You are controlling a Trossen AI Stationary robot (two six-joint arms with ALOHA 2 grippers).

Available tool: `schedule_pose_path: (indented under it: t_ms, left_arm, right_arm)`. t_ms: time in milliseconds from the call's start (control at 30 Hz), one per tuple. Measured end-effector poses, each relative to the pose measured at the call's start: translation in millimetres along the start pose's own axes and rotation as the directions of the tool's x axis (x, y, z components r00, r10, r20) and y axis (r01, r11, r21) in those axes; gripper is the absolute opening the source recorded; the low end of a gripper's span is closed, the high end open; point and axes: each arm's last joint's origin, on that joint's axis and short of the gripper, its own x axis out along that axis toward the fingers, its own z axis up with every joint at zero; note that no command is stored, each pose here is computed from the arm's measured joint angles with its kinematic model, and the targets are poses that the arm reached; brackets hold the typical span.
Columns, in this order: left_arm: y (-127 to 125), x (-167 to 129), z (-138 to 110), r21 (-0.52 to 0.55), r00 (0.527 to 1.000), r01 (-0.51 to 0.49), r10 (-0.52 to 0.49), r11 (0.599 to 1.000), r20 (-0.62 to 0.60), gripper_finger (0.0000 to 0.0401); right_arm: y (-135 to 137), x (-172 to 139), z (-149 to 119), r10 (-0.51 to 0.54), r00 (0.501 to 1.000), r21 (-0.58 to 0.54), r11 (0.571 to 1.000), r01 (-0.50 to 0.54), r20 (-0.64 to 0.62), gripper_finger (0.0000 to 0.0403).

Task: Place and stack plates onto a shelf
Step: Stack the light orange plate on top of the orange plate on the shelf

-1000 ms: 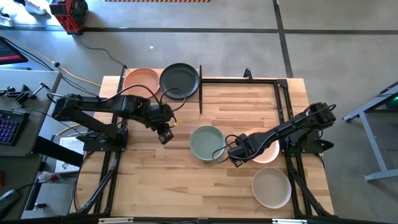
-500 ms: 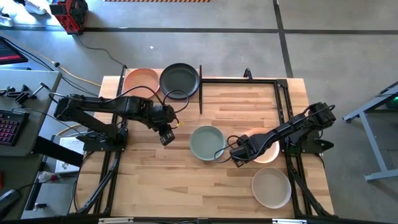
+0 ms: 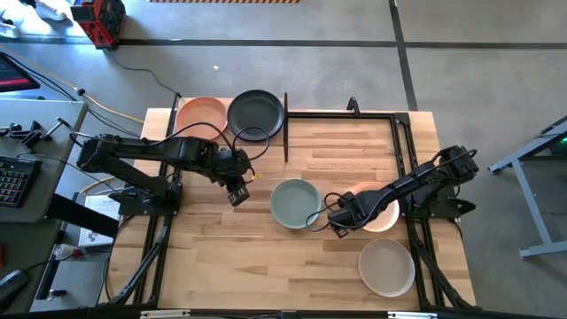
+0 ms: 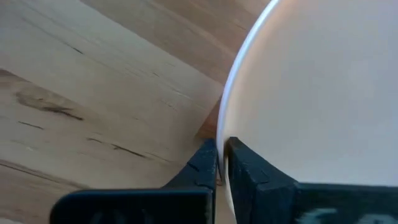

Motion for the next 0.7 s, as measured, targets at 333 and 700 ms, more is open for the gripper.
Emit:
schedule_pose_path:
  t_ms: [333,700]
  left_arm:
    - [0.3,0.0,0.2,-0.005,1.0,-0.002,0.002,1.0,0.002,0.0062]
    - [13.3,1.3,7.4,-0.131,1.0,-0.013,0.014,0.991,0.003,0.0062]
  right_arm:
    - [17.6,-29.6,3.3,0.047,0.999,-0.039,0.998,-0.047,0.004,0.0001]
    - [33.3,-99.3,10.7,0.029,0.987,-0.087,0.996,-0.015,0.158,0.0]
